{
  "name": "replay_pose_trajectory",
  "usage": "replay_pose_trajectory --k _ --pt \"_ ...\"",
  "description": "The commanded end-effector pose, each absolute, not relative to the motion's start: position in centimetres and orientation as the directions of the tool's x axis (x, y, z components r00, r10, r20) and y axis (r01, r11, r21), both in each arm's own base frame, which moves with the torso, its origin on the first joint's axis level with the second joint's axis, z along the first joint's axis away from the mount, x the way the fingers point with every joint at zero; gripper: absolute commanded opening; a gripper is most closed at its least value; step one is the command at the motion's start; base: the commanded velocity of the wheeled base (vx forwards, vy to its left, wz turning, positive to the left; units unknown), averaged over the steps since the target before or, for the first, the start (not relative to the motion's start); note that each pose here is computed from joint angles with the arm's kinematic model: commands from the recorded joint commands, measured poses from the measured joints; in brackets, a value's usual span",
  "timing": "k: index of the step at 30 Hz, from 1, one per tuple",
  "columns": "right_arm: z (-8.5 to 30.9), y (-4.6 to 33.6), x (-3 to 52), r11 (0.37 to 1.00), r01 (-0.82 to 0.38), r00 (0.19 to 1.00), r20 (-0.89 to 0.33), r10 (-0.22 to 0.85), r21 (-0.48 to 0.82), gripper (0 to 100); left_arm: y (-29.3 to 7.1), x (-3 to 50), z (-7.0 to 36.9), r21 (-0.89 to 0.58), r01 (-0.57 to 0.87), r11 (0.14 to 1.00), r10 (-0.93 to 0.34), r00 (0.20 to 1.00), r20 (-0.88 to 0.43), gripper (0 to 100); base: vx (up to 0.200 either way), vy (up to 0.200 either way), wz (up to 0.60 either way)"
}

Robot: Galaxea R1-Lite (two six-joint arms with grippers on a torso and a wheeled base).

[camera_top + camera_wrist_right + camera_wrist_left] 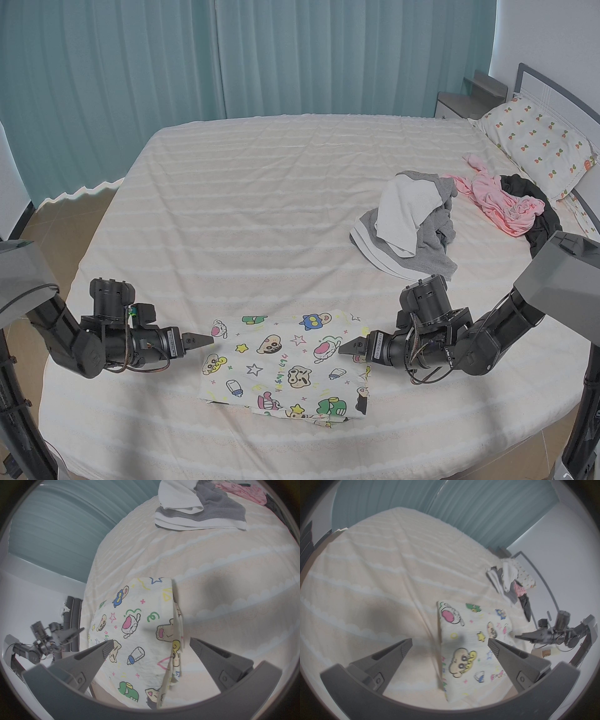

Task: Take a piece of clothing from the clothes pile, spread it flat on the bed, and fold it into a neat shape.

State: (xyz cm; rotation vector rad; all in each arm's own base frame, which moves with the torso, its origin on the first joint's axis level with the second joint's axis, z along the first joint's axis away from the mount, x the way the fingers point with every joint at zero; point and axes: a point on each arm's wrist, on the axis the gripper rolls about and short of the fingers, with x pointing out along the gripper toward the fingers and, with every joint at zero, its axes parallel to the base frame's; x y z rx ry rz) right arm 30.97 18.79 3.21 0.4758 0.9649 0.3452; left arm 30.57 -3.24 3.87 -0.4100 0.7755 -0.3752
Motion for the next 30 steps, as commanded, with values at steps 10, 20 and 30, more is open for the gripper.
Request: replay_pose_trajectory --k 10,20,30 --pt "0.4 19.5 30.5 0.836 -0.059 0.484 -0.717 0.502 0.546 100 -4.9 33.6 -0.3 -0.473 0.185 0.861 -0.489 0.557 -0.671 100 0.0 0.0 0.0" --pt "0.0 20.2 30.8 0.831 -0.076 0.486 -0.707 0.513 0.551 100 -7.3 34.3 -0.4 -0.535 0.168 0.828 -0.529 0.554 -0.643 100 0.0 0.0 0.0" --pt "-0.9 22.4 31.6 0.817 -0.12 0.491 -0.681 0.543 0.564 100 -8.6 34.0 -0.7 -0.535 0.19 0.823 -0.543 0.538 -0.645 100 0.0 0.0 0.0"
